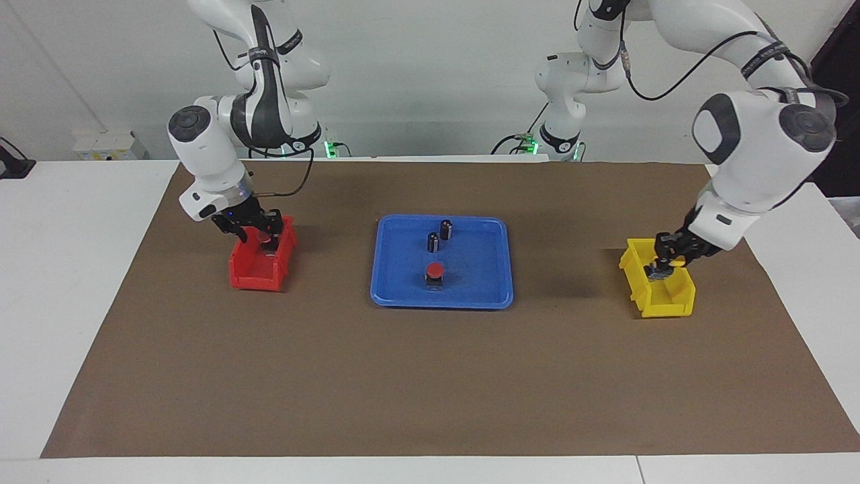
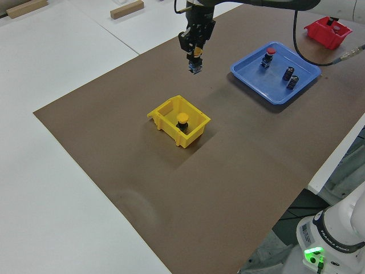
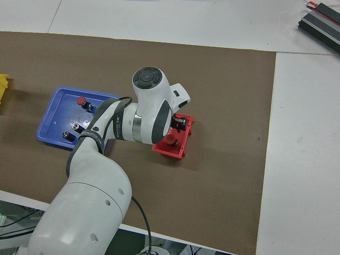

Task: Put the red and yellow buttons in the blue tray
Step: 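Release the red button in the tray while the left gripper grasps a yellow button, then place the yellow button in the tray while the right gripper grasps a red button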

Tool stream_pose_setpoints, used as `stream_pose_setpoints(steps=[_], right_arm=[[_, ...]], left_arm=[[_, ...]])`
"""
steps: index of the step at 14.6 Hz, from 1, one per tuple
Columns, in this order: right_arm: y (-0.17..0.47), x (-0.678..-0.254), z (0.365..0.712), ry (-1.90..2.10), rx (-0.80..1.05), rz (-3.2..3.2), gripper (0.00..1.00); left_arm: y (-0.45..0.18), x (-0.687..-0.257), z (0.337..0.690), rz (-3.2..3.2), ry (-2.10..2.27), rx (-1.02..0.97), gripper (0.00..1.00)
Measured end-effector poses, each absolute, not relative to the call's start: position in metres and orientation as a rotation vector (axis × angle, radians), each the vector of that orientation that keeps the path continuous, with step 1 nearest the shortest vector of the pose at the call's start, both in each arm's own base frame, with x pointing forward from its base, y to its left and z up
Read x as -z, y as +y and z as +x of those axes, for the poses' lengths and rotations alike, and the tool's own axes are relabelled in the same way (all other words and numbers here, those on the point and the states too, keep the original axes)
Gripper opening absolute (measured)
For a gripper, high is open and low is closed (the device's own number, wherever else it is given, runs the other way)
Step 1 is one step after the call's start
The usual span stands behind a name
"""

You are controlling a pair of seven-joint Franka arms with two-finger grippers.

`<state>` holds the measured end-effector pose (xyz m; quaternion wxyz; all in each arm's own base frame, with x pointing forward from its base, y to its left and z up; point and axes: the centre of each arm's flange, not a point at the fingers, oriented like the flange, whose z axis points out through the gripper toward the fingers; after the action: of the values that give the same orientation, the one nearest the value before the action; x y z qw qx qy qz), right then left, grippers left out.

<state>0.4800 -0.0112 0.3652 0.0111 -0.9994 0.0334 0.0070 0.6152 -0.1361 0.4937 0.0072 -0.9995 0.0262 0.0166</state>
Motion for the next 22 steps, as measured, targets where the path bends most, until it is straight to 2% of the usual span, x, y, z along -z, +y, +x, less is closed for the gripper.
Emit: stream_pose_setpoints(steps=[3,9,12,16,17,18,20,22], right_arm=[[-0.012,-0.359,0.475,0.105,-0.030,-3.117,0.74],[-0.013,-0.355,0.467,0.093,-0.018,-3.116,0.74],[-0.015,-0.350,0.463,0.060,-0.026,-3.116,0.73],[-0.024,-0.345,0.460,0.036,-0.039,-3.116,0.68],[-0.024,-0.345,0.460,0.035,-0.037,-3.116,0.63],[-0.024,-0.345,0.460,0.034,-0.032,-3.116,0.63],[-0.022,-0.346,0.461,0.028,-0.029,-3.117,0.44],[-0.021,-0.350,0.463,0.021,-0.029,-3.118,0.41]], left_arm=[[-0.264,-0.469,0.576,-3.122,0.117,-0.042,0.41],[-0.373,-0.398,0.529,-3.172,0.060,0.008,0.41],[-0.400,-0.363,0.520,-3.180,0.045,0.000,0.41],[-0.401,-0.354,0.522,-3.182,0.032,0.005,0.41],[-0.400,-0.353,0.522,-3.182,0.030,0.007,0.41],[-0.400,-0.353,0.523,-3.185,0.029,0.013,0.41],[-0.399,-0.348,0.522,-3.187,0.027,0.017,0.43],[-0.399,-0.347,0.521,-3.185,0.012,0.012,0.63]])
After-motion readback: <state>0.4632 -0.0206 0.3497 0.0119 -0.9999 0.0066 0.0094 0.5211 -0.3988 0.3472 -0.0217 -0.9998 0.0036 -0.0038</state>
